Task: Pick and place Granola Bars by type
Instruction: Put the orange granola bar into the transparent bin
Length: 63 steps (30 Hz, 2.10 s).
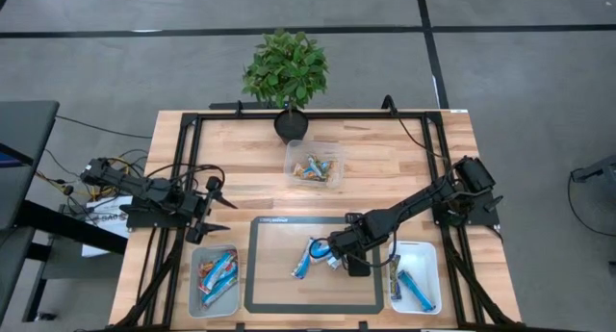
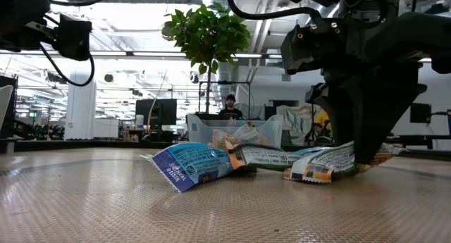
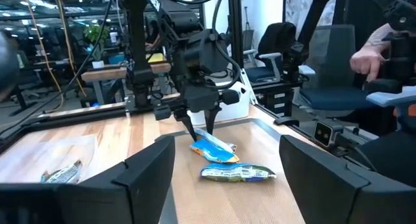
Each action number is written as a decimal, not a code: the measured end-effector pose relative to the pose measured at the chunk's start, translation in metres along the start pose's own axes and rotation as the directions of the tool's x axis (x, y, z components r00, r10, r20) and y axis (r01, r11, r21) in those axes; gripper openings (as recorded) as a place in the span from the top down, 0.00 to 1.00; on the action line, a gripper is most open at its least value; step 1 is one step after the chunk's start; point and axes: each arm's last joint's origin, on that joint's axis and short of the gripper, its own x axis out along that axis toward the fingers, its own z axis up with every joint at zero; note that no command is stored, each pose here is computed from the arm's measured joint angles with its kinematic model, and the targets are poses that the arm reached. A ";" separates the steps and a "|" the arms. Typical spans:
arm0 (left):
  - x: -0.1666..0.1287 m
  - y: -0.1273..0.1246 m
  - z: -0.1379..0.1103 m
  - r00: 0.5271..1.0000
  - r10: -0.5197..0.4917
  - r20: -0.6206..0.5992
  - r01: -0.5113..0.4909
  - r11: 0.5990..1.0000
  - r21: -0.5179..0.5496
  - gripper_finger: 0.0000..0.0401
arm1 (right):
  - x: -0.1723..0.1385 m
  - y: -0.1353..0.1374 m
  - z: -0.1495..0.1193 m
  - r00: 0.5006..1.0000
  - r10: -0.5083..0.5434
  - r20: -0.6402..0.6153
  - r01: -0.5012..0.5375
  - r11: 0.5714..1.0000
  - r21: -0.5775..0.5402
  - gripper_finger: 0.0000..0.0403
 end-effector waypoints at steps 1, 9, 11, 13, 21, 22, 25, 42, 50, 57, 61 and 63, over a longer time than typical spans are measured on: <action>0.000 0.000 0.000 1.000 -0.003 -0.001 0.003 1.000 0.001 0.33 | 0.000 0.000 0.000 1.000 0.001 0.002 -0.001 1.000 0.000 0.64; 0.000 0.000 0.000 1.000 -0.005 -0.002 0.005 1.000 0.005 0.33 | 0.000 0.000 0.001 1.000 0.001 0.006 -0.001 1.000 -0.005 0.66; 0.000 0.000 0.000 1.000 -0.005 -0.002 0.005 1.000 0.005 0.33 | 0.000 0.000 0.001 1.000 0.001 0.005 -0.001 1.000 -0.006 0.66; 0.000 0.000 0.000 1.000 -0.005 -0.002 0.005 1.000 -0.004 0.33 | 0.000 0.000 0.000 1.000 -0.001 0.003 0.001 1.000 -0.007 0.67; 0.000 0.000 -0.001 1.000 -0.005 -0.002 0.005 1.000 -0.001 0.33 | 0.000 -0.002 0.001 1.000 -0.019 0.011 0.019 0.999 -0.027 0.74; 0.000 0.000 -0.001 1.000 -0.005 -0.002 0.005 1.000 0.000 0.33 | 0.000 -0.003 0.002 1.000 -0.023 0.013 0.023 0.999 -0.027 0.76; 0.000 0.000 -0.001 1.000 -0.005 -0.002 0.005 1.000 0.006 0.33 | 0.000 -0.005 0.002 1.000 -0.026 0.017 0.027 0.999 -0.033 0.81; 0.000 0.000 -0.001 1.000 -0.006 -0.003 0.006 1.000 -0.004 0.33 | -0.012 -0.009 0.005 0.999 0.006 0.054 -0.006 1.000 -0.006 0.96; 0.000 0.000 -0.001 1.000 -0.006 -0.003 0.006 1.000 0.000 0.33 | -0.049 -0.017 0.007 0.986 0.031 0.166 -0.034 0.999 0.016 0.98; 0.000 0.000 -0.001 1.000 -0.006 -0.003 0.006 1.000 -0.001 0.33 | -0.069 -0.048 0.025 0.942 -0.008 0.337 0.003 1.000 0.016 0.97; 0.000 0.000 -0.001 1.000 -0.006 -0.003 0.006 1.000 0.001 0.33 | -0.087 -0.074 0.043 0.901 -0.107 0.421 0.105 0.994 0.028 0.96; 0.000 0.000 -0.001 1.000 -0.006 -0.003 0.006 1.000 -0.002 0.33 | -0.098 -0.088 0.050 0.871 -0.191 0.452 0.187 0.981 0.054 0.97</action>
